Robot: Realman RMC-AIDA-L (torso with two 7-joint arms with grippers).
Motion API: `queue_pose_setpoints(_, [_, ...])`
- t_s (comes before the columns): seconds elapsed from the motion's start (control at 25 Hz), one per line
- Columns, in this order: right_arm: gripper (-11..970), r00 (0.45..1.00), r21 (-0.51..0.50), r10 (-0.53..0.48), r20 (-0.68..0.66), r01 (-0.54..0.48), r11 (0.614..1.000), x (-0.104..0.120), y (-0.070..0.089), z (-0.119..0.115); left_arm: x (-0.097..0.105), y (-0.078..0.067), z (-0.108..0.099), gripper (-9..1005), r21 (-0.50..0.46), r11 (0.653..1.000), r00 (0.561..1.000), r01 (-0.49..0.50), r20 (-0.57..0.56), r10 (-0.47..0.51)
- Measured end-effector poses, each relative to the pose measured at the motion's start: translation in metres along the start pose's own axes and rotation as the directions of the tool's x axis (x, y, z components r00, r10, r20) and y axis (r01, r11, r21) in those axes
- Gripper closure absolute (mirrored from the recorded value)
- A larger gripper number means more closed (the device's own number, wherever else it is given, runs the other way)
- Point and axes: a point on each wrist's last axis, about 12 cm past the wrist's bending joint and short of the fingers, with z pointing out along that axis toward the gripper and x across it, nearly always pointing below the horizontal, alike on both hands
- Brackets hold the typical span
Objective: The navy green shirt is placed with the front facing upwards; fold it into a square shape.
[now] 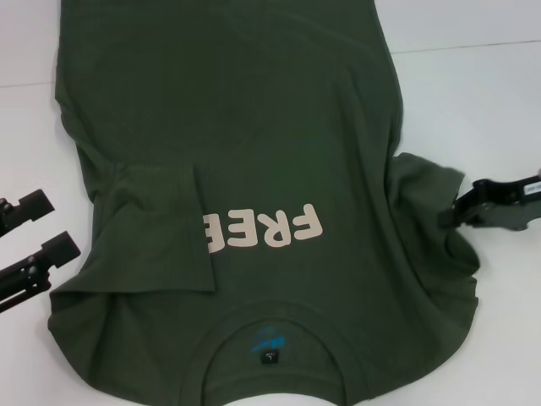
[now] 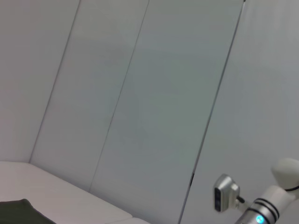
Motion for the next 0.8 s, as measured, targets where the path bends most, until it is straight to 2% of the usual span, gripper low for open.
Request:
queue_pose_setpoints(0.16, [946,0.999,-0.051,-0.022,0.032,0.024,0.998,-0.003,0.01,-0.019,0.0,0.0,0.0,216,-0.003,1.0,1.0,0.002,0.002,-0.002])
queue_pose_setpoints(0.28, [944,0.998,-0.106,-0.042,0.04,0.046,0.993,-0.006,0.02,-0.02,0.0,0.0,0.0,216,-0.003,1.0,1.0,0.002,0.002,-0.002])
queue_pose_setpoints(0.6, [941,0.991,-0.165,-0.135,0.004,0.134,0.977,-0.021,0.059,0.008,0.0,0.0,-0.001,216,-0.007,1.0,1.0,-0.001,0.004,0.001])
queue_pose_setpoints(0.8, [938,0.987,-0.167,-0.162,-0.007,0.159,0.973,-0.03,0.076,0.028,0.001,-0.001,-0.003,215,-0.012,1.0,1.0,0.001,0.004,-0.001])
